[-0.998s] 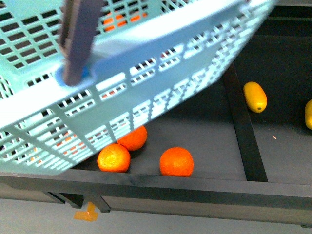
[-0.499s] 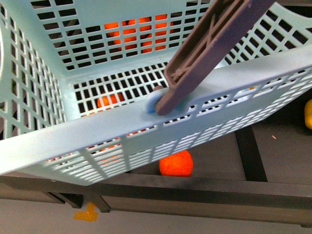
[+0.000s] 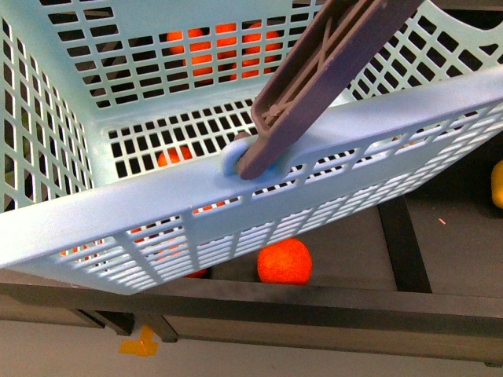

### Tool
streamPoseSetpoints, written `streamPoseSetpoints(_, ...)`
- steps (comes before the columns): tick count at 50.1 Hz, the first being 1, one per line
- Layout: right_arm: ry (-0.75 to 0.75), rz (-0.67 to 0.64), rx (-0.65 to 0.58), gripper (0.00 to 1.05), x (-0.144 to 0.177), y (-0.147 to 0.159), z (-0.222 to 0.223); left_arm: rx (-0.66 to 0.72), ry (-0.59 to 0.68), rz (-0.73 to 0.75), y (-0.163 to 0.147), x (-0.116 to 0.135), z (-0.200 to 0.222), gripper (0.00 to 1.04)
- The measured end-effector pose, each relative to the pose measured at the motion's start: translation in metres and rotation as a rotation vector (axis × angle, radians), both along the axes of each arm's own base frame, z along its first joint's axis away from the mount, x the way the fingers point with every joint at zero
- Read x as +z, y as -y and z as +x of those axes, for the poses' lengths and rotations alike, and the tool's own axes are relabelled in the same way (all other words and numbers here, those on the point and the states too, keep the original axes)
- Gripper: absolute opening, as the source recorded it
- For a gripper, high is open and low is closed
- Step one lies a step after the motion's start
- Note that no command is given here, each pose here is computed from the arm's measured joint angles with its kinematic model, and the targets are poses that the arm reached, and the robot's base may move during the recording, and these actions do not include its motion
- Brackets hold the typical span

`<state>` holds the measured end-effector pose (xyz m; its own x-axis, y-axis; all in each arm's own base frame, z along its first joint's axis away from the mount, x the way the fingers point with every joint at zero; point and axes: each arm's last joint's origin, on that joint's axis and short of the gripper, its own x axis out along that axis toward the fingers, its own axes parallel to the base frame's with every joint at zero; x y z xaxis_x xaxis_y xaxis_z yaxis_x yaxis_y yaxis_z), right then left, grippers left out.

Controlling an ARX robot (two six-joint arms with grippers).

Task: Pick mango and avocado into basket

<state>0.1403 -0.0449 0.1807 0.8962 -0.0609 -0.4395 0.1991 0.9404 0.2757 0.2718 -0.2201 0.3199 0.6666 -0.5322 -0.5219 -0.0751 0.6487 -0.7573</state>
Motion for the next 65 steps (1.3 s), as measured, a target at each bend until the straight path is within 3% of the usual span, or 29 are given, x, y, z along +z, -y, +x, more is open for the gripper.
streamPoseSetpoints(7,-0.011,-0.071,-0.019,0.96,-0.006,0.037,0.065,0.001,0.001,0.001,0.0,0.0,0.0,0.05)
streamPoseSetpoints(14,-0.073,-0.098,0.026,0.96,-0.028,0.053,0.115,0.007,0.003,0.003,0.0,0.0,0.0,0.05)
streamPoseSetpoints(26,-0.359,-0.052,0.093,0.96,-0.125,0.065,0.218,0.001,0.0,0.001,0.0,0.0,0.0,0.05)
streamPoseSetpoints(36,-0.416,-0.004,0.087,0.96,-0.161,0.058,0.275,0.002,0.001,0.001,0.0,0.0,0.0,0.05)
streamPoseSetpoints(65,-0.472,0.001,0.035,0.96,-0.2,0.066,0.344,0.002,0.001,0.001,0.0,0.0,0.0,0.05)
